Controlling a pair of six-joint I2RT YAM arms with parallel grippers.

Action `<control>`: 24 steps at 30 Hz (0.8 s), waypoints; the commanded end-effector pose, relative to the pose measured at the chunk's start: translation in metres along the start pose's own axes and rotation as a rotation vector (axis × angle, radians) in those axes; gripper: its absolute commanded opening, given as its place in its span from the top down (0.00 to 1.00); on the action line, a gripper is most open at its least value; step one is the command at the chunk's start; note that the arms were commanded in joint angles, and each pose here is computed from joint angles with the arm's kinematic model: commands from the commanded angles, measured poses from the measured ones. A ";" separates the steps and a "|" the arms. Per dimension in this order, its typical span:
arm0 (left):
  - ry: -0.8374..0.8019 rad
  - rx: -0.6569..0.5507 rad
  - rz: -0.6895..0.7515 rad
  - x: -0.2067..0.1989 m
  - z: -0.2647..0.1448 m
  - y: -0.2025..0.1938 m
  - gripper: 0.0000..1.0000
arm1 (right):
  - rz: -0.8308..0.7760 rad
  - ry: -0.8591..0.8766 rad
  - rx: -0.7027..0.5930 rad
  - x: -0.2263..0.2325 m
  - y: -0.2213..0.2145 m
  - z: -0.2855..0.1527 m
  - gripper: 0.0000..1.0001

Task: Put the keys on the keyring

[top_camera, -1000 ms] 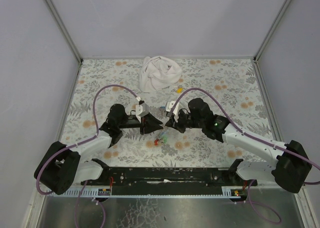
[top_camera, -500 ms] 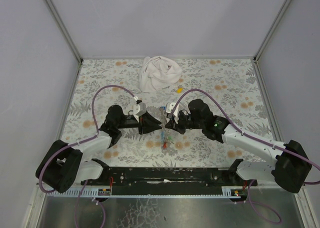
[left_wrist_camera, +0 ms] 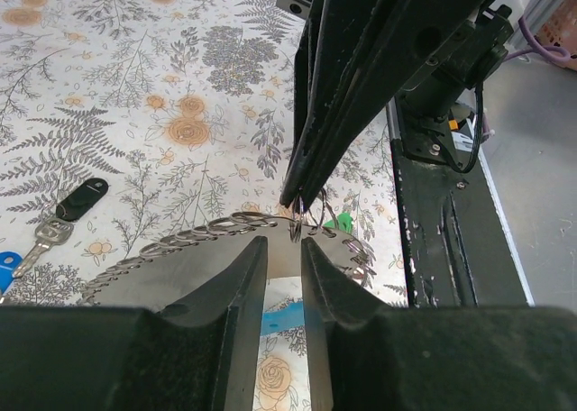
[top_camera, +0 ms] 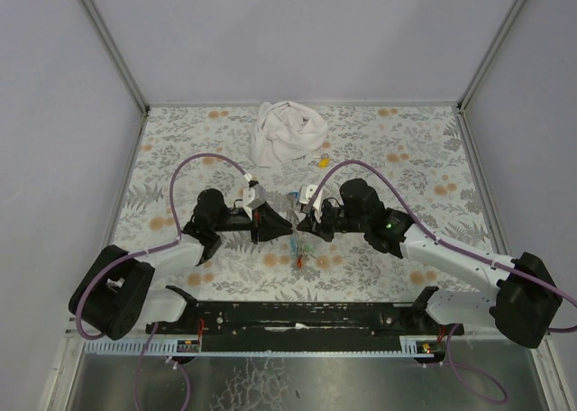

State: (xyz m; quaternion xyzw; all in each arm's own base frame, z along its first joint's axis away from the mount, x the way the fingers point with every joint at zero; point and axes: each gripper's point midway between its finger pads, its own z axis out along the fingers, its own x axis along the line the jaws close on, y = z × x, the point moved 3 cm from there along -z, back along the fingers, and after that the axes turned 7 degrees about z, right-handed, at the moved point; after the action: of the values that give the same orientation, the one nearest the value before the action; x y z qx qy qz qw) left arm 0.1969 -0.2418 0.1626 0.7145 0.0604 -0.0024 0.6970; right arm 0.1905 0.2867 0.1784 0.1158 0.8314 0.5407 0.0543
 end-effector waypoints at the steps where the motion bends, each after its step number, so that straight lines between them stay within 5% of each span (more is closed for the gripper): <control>1: -0.012 -0.052 0.052 0.003 0.004 0.016 0.80 | -0.034 0.004 -0.079 -0.003 0.021 0.000 1.00; 24: -0.042 -0.052 0.041 -0.001 0.010 0.017 0.90 | -0.018 0.032 -0.084 0.000 0.021 0.004 1.00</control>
State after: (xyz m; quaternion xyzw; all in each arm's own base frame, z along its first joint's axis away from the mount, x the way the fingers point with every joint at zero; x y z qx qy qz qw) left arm 0.1948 -0.2461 0.1607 0.7123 0.0676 -0.0199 0.6984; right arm 0.1913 0.2901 0.1770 0.1140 0.8297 0.5443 0.0494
